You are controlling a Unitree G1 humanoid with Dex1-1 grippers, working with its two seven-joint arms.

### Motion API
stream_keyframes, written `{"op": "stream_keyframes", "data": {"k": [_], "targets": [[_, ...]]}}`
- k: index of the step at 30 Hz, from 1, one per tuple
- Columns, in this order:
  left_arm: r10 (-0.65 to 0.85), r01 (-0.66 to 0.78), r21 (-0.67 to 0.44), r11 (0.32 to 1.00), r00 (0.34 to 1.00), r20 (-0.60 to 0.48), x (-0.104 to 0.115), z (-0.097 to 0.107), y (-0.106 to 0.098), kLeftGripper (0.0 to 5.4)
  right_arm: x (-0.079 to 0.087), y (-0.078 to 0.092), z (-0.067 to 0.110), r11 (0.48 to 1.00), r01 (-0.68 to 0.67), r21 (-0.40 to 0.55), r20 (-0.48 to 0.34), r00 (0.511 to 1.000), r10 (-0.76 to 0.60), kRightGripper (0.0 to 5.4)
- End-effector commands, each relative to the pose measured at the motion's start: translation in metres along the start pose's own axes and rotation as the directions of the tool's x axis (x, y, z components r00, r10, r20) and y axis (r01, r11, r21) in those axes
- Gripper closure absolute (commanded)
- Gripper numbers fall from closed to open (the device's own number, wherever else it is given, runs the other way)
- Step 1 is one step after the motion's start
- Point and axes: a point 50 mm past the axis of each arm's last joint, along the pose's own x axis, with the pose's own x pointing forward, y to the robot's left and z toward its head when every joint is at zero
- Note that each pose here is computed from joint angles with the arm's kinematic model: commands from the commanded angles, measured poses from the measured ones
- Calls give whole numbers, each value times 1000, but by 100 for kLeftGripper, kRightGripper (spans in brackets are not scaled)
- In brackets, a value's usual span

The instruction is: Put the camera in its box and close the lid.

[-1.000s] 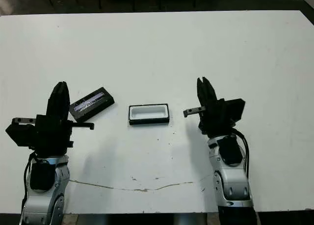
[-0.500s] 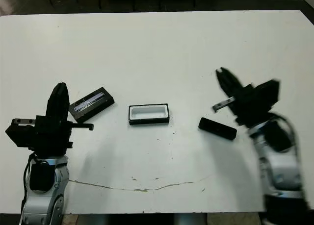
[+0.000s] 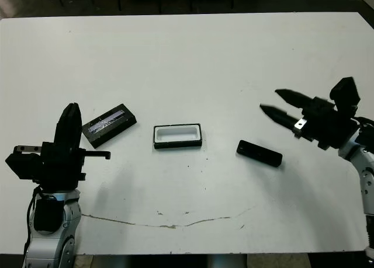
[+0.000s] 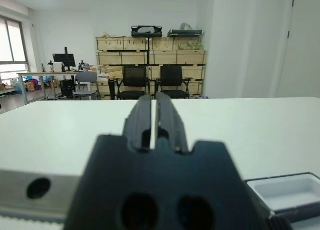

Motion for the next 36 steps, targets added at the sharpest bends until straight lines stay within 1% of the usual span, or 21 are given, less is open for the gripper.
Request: {"op": "stream_keyframes", "data": {"k": [1, 4, 7, 12, 14, 22, 25, 28, 33, 36], "targets": [[-7, 7, 6, 1000, 999, -31, -3, -5, 3, 540, -3, -5, -5, 995, -89, 54, -57, 994, 92, 219], [-6, 7, 11, 1000, 999, -34, -4, -5, 3, 540, -3, -8, -8, 985, -142, 101, -62, 987, 149, 166], [-11, 12, 19, 1000, 999, -35, -4, -4, 4, 540, -4, -9, -11, 980, -151, 130, -65, 985, 160, 115], [-15, 16, 18, 1000, 999, -40, -5, -4, 3, 540, -3, -8, -16, 972, -176, 158, -46, 982, 185, 24], [-18, 19, 20, 1000, 999, -41, -5, -4, 3, 540, -3, -6, -18, 969, -176, 175, -45, 982, 186, 1], [-25, 26, 21, 999, 999, -42, -4, -5, 2, 540, 0, 1, -22, 965, -202, 169, -51, 976, 213, 1], [-22, 23, 24, 999, 999, -42, -4, -5, 3, 540, 2, 5, -25, 954, -222, 202, -43, 971, 235, 1], [-22, 23, 23, 999, 999, -42, -4, -5, 3, 540, 2, 8, -29, 950, -239, 199, -43, 967, 252, 1], [-24, 25, 24, 999, 999, -42, -4, -5, 3, 540, -3, 16, -27, 958, -242, 156, -111, 959, 261, 1], [-22, 23, 18, 1000, 999, -42, -4, -5, 2, 540, -8, 21, -28, 959, -232, 163, -149, 955, 256, 1]]}}
